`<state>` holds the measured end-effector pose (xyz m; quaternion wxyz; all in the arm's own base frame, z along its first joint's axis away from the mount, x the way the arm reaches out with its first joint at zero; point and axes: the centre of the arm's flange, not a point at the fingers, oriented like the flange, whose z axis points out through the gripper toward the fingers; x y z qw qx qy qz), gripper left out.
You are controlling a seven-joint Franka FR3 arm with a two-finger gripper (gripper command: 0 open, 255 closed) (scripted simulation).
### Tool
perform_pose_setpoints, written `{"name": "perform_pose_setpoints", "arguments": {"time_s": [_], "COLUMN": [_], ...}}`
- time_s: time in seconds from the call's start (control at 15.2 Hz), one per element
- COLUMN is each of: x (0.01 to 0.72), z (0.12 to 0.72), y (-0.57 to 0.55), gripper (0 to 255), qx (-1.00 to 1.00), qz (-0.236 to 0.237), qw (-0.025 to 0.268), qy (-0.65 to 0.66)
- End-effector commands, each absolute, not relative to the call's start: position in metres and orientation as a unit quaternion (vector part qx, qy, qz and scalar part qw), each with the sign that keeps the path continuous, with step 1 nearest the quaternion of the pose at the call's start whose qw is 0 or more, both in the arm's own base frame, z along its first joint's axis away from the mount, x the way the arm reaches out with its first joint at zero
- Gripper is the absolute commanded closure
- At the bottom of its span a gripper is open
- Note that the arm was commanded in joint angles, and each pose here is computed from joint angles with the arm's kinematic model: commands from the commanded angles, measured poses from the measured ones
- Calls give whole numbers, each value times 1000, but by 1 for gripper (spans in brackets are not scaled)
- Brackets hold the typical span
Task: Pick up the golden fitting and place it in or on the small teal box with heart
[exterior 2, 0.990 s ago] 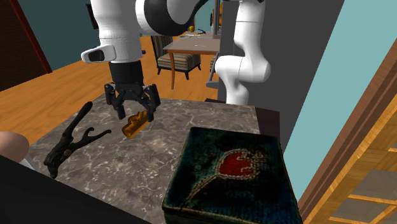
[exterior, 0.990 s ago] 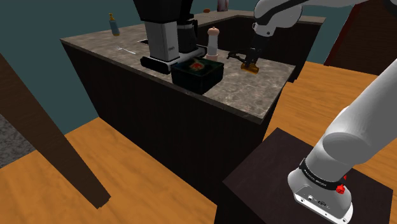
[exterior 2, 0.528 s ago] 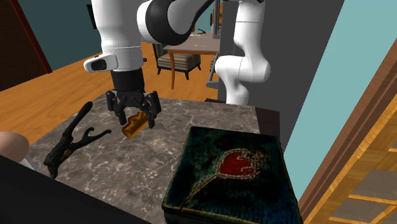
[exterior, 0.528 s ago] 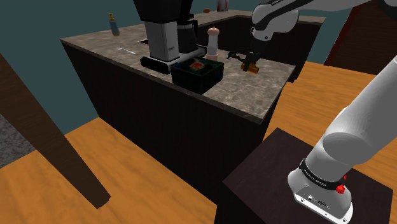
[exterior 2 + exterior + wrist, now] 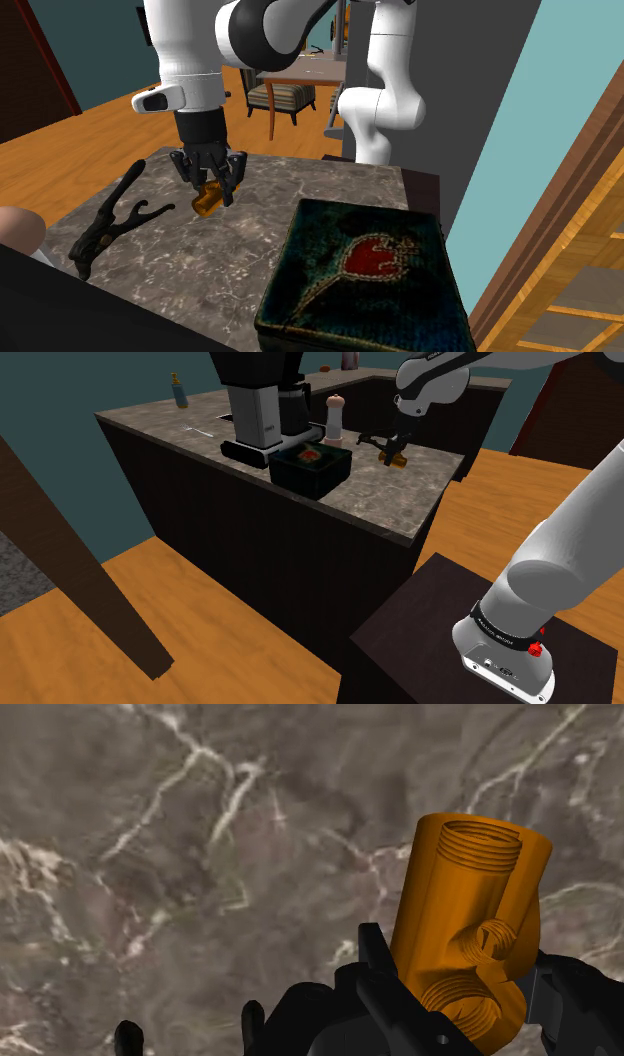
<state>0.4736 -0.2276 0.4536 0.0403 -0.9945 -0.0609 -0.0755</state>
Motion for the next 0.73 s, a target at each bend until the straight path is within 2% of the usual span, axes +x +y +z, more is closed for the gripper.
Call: {"name": "perform_pose_setpoints", "arguments": {"time_s": [0.0, 0.26, 0.66], "x": [474, 474, 474], "z": [454, 454, 485], "y": [-228, -228, -228], "gripper": [255, 255, 255], "qx": [-994, -994, -994], "qz": [-76, -76, -76], "qw": [40, 40, 40], "qy": [-61, -61, -61]}}
